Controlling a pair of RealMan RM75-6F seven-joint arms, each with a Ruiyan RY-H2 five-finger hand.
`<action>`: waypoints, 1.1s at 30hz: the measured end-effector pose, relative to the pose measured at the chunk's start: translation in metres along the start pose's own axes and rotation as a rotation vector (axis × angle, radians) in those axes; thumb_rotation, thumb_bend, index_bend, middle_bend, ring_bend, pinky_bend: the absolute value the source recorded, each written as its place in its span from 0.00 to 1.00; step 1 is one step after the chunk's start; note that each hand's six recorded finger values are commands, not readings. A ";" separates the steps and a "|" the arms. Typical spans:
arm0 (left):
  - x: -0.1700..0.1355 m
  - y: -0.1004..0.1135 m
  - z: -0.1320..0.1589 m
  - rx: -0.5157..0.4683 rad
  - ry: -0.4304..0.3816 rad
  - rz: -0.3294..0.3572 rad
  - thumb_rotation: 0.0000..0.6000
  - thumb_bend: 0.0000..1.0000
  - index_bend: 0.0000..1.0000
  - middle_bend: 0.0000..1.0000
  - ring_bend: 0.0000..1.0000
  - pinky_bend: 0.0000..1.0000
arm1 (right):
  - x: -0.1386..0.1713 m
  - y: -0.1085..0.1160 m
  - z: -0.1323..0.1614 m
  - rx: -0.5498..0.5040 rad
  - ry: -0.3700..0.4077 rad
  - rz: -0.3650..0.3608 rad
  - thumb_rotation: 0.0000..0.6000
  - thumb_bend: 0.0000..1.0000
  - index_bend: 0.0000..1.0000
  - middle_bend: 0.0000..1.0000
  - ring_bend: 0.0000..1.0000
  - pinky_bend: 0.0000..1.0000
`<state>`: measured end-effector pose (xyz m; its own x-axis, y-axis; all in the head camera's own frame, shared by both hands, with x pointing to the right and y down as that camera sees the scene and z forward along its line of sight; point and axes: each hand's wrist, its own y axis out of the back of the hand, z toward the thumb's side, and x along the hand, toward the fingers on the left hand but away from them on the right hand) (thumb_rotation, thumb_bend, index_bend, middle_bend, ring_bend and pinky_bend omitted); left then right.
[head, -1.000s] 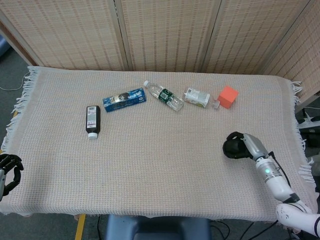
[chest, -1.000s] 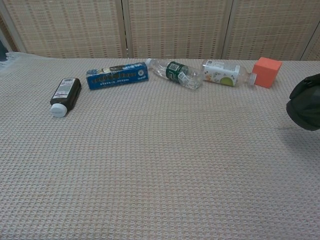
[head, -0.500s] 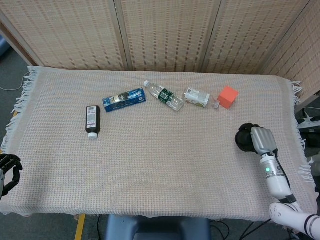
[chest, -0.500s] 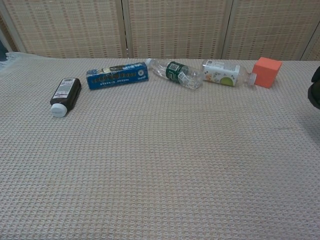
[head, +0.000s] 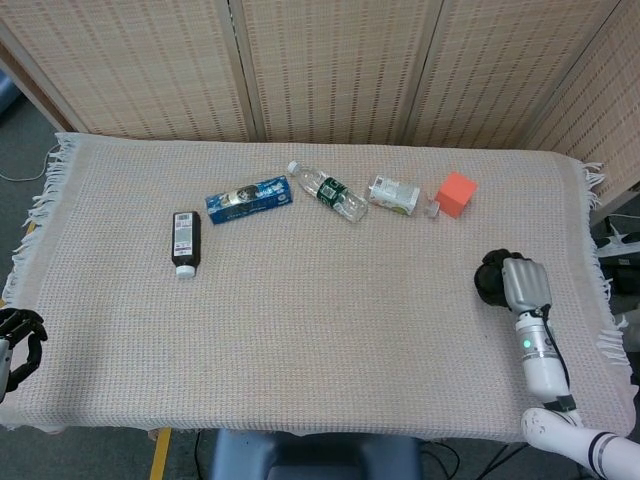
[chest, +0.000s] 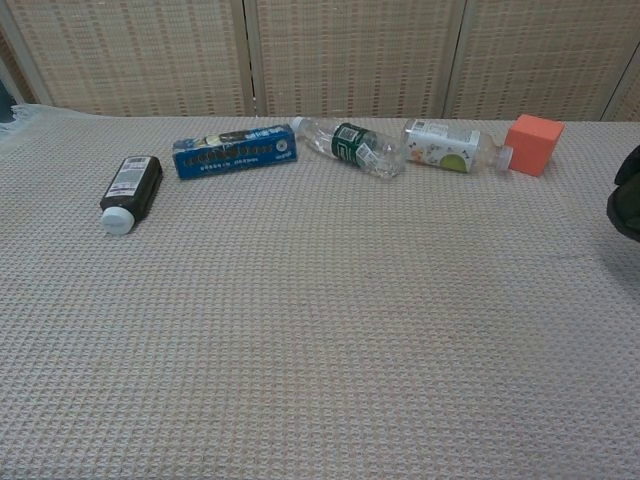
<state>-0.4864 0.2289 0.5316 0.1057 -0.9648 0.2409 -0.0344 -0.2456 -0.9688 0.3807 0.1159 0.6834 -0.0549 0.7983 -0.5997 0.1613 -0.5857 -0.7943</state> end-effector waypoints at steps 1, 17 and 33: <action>0.000 0.000 0.000 0.000 0.000 0.000 1.00 0.62 0.61 0.44 0.36 0.68 | 0.002 -0.004 0.004 -0.035 0.018 0.045 1.00 0.40 0.72 0.63 0.68 0.75; 0.000 0.000 0.000 0.000 0.002 -0.001 1.00 0.62 0.61 0.44 0.36 0.68 | 0.025 -0.025 0.006 -0.047 0.056 0.330 1.00 0.40 0.71 0.63 0.68 0.75; 0.000 0.001 -0.001 -0.005 0.003 0.002 1.00 0.62 0.61 0.45 0.36 0.68 | 0.023 -0.038 0.004 0.024 0.026 0.386 1.00 0.38 0.47 0.44 0.43 0.64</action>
<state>-0.4873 0.2290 0.5303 0.1022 -0.9655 0.2394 -0.0399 -0.2445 -0.9688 0.3692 0.1559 0.6997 0.0304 0.5213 -0.8528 0.1426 -0.8468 -0.5125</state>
